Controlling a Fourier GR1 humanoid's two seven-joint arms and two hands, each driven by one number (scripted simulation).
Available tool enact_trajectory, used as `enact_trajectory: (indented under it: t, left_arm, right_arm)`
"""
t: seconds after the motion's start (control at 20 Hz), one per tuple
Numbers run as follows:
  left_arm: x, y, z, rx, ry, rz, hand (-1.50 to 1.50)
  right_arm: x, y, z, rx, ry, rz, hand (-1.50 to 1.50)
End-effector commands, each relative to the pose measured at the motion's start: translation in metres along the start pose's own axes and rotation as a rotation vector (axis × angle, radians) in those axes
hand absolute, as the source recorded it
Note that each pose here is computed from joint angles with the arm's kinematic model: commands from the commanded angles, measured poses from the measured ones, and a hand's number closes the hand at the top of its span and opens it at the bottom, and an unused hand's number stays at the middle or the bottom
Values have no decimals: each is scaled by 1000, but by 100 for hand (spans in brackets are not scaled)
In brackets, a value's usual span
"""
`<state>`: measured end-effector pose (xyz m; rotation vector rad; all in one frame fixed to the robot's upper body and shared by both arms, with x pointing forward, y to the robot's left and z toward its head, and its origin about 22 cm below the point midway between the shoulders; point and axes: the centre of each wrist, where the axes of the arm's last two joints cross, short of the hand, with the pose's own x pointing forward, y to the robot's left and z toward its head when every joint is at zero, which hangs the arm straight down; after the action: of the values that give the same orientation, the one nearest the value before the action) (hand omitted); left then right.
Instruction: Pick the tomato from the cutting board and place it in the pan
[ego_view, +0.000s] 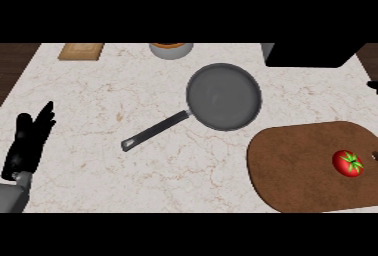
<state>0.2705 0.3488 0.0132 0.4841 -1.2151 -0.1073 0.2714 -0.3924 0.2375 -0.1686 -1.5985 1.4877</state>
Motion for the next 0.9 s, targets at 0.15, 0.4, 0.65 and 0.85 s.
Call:
enact_trajectory:
  t: [0.15, 0.4, 0.65, 0.85]
  left_arm:
    - [-11, 4, 3, -3, 2, 1, 0]
    - [-6, 16, -6, 4, 18, -3, 0]
    - [-3, -1, 8, 12, 16, -4, 0]
    - [-6, -12, 4, 6, 27, 0, 0]
  right_arm:
    - [-16, 46, 0, 259, -33, 206, -150]
    - [-42, 63, 9, 305, 10, 251, -150]
    - [-52, 90, 2, 301, 14, 280, -150]
    - [-72, 86, 0, 281, 51, 335, -150]
